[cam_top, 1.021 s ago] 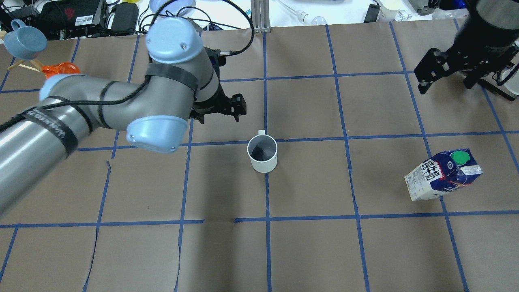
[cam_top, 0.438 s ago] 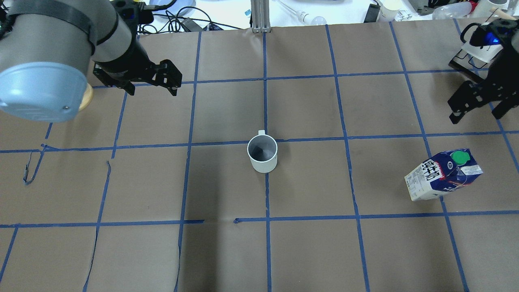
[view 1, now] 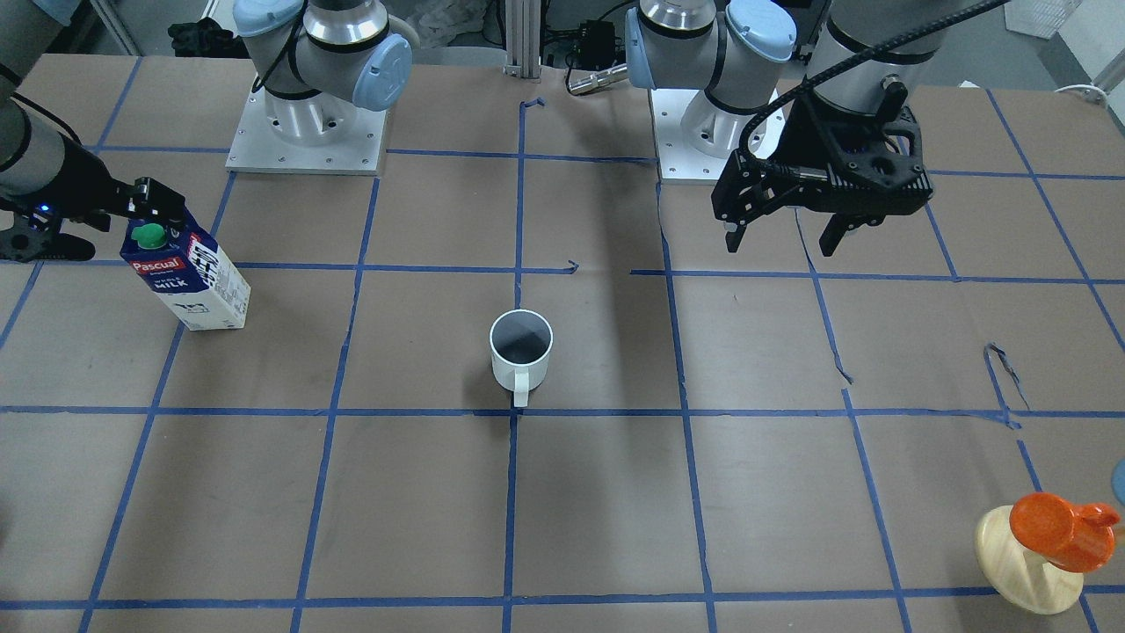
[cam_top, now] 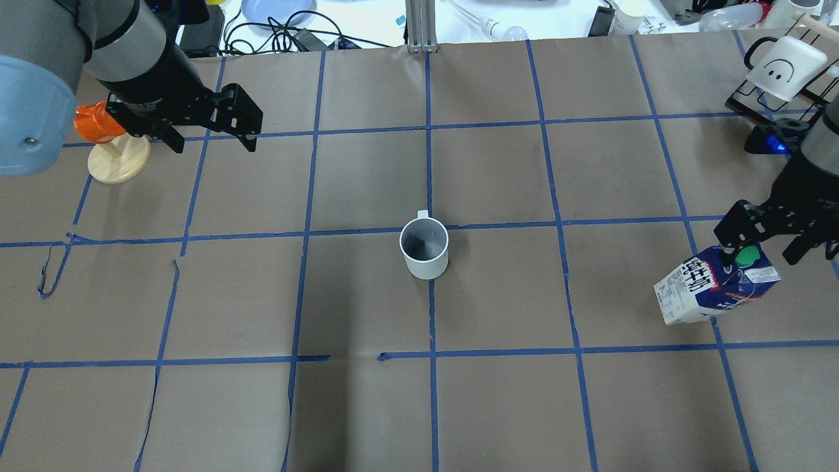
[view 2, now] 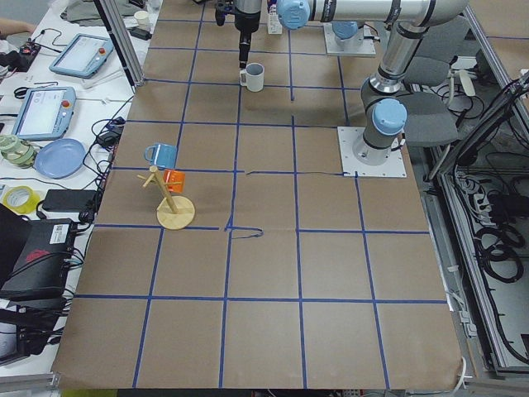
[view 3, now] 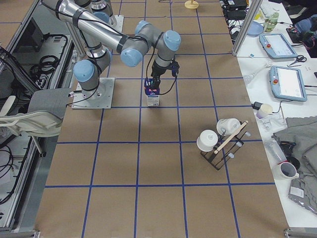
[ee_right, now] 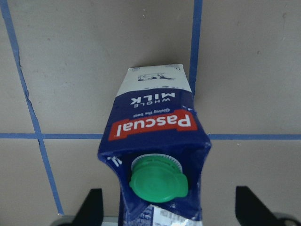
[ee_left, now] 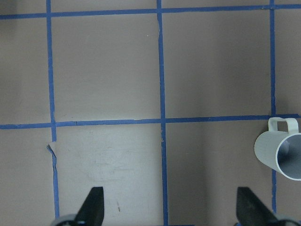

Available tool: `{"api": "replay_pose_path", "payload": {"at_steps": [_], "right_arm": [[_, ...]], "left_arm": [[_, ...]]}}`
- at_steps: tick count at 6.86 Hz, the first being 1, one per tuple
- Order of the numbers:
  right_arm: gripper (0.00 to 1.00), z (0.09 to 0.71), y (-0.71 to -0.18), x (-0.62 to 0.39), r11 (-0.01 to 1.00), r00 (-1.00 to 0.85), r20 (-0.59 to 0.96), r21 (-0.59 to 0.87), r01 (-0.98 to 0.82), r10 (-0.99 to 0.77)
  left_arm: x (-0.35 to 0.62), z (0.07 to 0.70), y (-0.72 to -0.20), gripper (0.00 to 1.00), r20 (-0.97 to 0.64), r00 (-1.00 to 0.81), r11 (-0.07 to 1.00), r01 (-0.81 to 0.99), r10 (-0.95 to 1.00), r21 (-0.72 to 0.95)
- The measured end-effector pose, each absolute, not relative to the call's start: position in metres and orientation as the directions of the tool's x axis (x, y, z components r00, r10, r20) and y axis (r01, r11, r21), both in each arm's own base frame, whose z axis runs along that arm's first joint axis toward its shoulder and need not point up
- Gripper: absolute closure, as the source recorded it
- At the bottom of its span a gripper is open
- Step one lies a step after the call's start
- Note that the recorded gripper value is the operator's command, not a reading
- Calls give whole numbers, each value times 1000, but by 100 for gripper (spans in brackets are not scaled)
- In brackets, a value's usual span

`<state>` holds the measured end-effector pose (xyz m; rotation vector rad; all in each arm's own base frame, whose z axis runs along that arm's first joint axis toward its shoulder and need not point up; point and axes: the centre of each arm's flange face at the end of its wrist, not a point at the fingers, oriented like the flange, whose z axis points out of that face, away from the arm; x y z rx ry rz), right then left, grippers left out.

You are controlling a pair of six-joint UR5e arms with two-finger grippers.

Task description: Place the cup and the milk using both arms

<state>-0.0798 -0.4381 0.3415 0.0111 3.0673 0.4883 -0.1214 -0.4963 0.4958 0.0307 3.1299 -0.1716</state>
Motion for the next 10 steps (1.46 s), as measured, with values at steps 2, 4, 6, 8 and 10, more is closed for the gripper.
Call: {"api": "replay_pose_path", "payload": {"at_steps": [2, 4, 6, 8, 10], "right_arm": [[39, 332, -433, -77, 943, -999, -33, 332, 17, 30], [56, 330, -436, -76, 945, -999, -31, 326, 21, 32], [59, 332, -438, -77, 949, -999, -27, 315, 22, 32], [59, 338, -440, -77, 954, -999, -24, 300, 24, 32], [59, 358, -457, -61, 966, -1000, -7, 257, 4, 6]], "left_arm": [[-113, 501, -497, 0, -17, -999, 993, 38, 36, -112], [-104, 504, -498, 0, -24, -998, 992, 62, 60, -109], [-102, 504, -499, 0, -22, -998, 992, 62, 60, -106], [-103, 502, -498, 0, -18, -998, 993, 58, 57, -103], [-103, 501, -498, 0, -13, -999, 994, 49, 48, -100]]}}
